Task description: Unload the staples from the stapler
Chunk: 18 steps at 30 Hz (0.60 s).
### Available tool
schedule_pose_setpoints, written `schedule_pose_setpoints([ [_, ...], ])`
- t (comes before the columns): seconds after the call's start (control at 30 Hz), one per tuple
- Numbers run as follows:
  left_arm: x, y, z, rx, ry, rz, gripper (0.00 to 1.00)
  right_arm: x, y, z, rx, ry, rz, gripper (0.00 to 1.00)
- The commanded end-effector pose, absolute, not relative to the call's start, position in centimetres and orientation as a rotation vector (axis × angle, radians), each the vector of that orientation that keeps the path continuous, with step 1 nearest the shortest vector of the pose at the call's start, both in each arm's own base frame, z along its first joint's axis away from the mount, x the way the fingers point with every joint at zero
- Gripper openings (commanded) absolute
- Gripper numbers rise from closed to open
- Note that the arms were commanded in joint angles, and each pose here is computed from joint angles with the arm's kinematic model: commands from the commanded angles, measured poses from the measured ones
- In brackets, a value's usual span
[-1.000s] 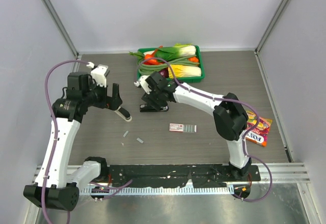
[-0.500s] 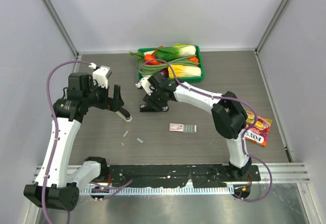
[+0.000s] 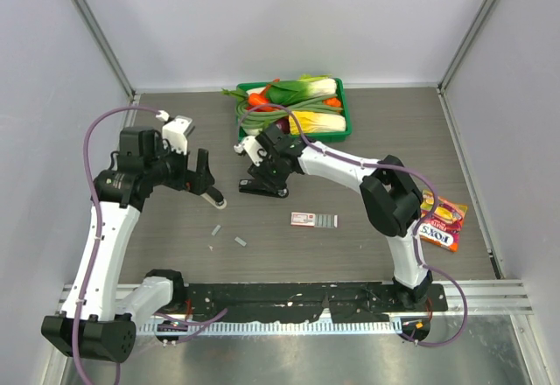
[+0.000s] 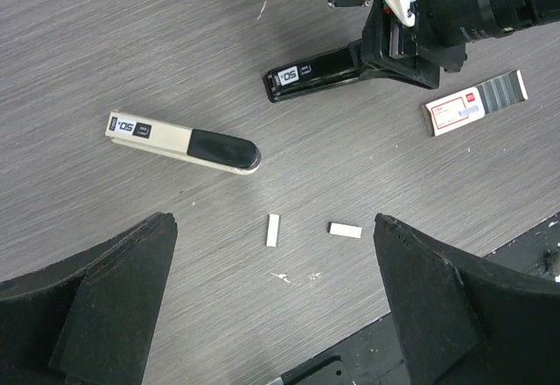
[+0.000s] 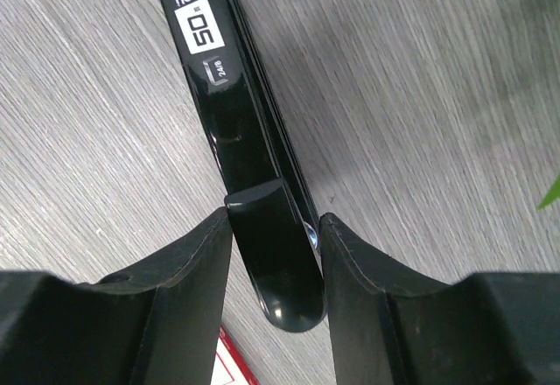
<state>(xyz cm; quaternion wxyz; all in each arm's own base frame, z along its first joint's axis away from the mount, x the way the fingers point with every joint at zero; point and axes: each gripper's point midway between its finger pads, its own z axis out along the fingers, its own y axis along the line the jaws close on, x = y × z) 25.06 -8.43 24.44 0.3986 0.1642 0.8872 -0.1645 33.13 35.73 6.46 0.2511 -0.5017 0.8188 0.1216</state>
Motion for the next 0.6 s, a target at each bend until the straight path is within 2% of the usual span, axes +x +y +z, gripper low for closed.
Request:
schedule_pose_setpoints([
  [0.0,25.5,-8.7,24.6,0.433,2.219,-0.431,1.0,31.8,36.7,6.3,-1.367,2.229,0.4,0.48],
  [0.3,25.7,-8.7,24.1,0.435,2.228,-0.435,1.0,30.7,36.1,5.4,-1.355,2.252,0.304,0.43],
  [0.4,25.7,-8.7,23.9,0.435,2.23,-0.431,1.0,31.1,36.2,6.3,-1.287,2.234,0.303,0.25],
  [0.57,25.8,-8.6,23.2,0.437,2.24,-0.429,1.0,32.1,37.5,10.5,-1.123,2.146,0.38,0.13],
])
